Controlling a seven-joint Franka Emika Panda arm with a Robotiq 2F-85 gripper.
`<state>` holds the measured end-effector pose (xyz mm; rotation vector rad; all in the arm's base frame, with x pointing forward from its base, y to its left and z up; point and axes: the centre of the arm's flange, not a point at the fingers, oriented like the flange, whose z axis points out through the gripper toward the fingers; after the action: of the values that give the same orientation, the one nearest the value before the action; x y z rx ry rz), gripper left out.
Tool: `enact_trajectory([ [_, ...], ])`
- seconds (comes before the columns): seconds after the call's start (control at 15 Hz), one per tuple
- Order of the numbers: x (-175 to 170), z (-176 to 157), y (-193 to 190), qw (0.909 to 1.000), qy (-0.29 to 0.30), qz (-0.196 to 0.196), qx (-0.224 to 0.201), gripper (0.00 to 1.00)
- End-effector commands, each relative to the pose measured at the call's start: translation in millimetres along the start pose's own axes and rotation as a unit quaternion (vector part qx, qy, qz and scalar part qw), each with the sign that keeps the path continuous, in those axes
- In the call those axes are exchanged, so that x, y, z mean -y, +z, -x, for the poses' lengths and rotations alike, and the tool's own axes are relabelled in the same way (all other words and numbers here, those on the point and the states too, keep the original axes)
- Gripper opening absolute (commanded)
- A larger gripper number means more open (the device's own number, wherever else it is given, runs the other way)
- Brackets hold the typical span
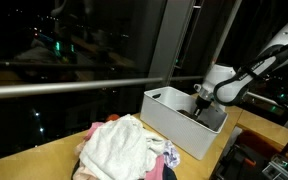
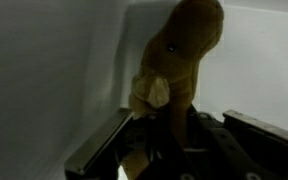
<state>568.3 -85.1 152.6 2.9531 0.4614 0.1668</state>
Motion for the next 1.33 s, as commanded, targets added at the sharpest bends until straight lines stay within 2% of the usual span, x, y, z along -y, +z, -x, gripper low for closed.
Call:
enact_trajectory([
  [0.0,11,16,-73,0.9996,0.006,-0.013,-0.023,0.03],
  [0.33,2,38,-164,0.9978,0.015,0.006,-0.065,0.03],
  [0.47,5,48,-196,0.9967,0.015,0.013,-0.079,0.03],
  [0.6,22,52,-223,0.9959,0.008,0.016,-0.088,0.03],
  [0.8,72,47,-253,0.9947,-0.017,0.017,-0.100,0.03],
  [1.0,149,27,-279,0.9918,-0.062,0.013,-0.111,0.03],
  [1.27,234,-2,-302,0.9870,-0.109,0.007,-0.118,0.03],
])
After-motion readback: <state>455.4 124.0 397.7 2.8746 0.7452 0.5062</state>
